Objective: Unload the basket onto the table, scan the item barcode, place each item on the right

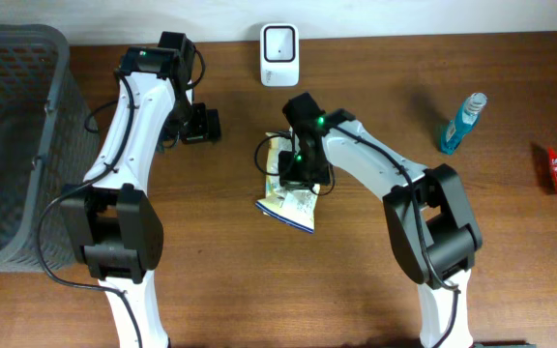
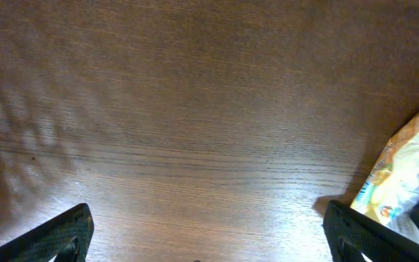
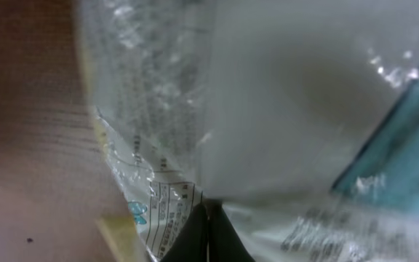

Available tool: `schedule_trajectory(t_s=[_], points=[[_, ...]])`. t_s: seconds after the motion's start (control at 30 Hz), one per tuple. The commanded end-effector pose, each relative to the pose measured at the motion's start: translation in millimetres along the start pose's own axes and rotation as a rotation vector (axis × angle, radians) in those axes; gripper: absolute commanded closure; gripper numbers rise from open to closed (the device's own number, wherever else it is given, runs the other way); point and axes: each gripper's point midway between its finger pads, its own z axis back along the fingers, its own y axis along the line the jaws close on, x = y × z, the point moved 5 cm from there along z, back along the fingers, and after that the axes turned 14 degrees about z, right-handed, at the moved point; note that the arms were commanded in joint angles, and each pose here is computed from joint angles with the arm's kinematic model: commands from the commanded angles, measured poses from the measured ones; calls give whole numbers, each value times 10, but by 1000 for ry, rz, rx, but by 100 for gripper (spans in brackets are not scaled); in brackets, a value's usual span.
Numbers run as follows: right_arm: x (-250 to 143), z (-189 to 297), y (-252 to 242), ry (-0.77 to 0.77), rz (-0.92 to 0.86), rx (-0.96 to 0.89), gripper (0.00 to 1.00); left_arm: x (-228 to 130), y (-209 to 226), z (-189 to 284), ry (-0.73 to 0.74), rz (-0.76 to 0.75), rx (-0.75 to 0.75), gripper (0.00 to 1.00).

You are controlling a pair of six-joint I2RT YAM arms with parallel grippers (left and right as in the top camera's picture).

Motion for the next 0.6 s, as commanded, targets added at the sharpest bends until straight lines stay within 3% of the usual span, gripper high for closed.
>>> schedule_trajectory(t_s=[0.0, 0.2, 0.4, 0.47, 0.57], points=[[-279, -271, -147, 81, -54, -32, 96, 22, 41, 17, -11, -4, 11, 1], [-115, 73, 71, 35, 50, 34, 96, 12, 43, 17, -6, -6, 13, 1], [562, 1029, 99, -247, 160, -69, 96, -6, 51, 17, 3, -7, 18, 1], [715, 1119, 32, -320, 242, -99, 95, -6, 48, 17, 2, -8, 17, 1], [769, 956, -42, -307, 233, -93, 96, -8, 43, 17, 2, -8, 17, 1]])
